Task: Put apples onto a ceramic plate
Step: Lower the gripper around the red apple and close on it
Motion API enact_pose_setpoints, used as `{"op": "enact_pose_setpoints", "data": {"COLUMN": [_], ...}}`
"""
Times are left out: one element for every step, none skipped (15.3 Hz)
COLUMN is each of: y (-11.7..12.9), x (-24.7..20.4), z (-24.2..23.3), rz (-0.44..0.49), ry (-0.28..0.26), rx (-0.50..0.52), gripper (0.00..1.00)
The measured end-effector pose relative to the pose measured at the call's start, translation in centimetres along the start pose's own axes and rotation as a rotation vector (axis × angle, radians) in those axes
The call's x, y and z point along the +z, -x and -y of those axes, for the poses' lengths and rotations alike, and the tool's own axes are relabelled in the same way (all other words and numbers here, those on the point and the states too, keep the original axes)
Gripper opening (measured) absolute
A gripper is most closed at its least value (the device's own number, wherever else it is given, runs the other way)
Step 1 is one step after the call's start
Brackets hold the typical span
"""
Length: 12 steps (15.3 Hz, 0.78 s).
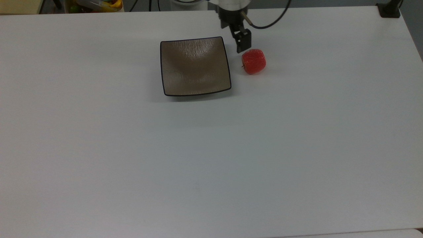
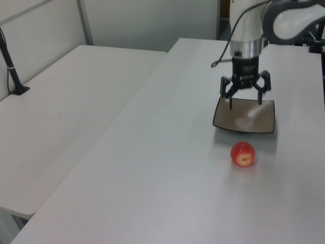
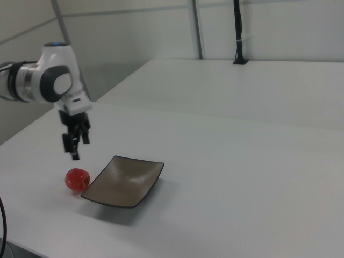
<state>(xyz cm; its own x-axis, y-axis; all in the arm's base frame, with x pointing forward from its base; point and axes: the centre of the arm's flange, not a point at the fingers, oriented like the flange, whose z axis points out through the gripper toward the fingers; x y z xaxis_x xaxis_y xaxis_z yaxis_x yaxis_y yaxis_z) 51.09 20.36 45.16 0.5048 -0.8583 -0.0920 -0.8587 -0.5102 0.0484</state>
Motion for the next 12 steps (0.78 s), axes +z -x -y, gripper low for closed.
{"op": "enact_pose_setpoints", "data": {"y": [1.8,3.5,4.9,5.8,6.3,6.3,6.3,6.2,6.2,6.2,6.3,6.4], "x": [1.1,2.2,3.1,3.7,4.1,4.5,4.9,5.3,5.9,6.4,7.0,7.6], "z": [0.2,0.3,0.3,0.4,0.5,0.7,0.9,1.3,1.6,1.9,2.1,2.3], "rz": [-0.003,-0.006,-0.008,-0.011,-0.012,-0.013,-0.013,-0.013,-0.013,-0.013,-0.013,-0.012], "ry": [0.002,0.002,-0.004,-0.016,-0.028,-0.039,-0.047,-0.056,-0.062,-0.067,-0.069,-0.067], "rx": [0.019,0.031,0.036,0.043,0.05,0.054,0.056,0.059,0.063,0.066,0.067,0.067], "gripper": [1.0,1.0,1.0,1.0,1.0,1.0,1.0,1.0,1.0,1.0,1.0,1.0]}}
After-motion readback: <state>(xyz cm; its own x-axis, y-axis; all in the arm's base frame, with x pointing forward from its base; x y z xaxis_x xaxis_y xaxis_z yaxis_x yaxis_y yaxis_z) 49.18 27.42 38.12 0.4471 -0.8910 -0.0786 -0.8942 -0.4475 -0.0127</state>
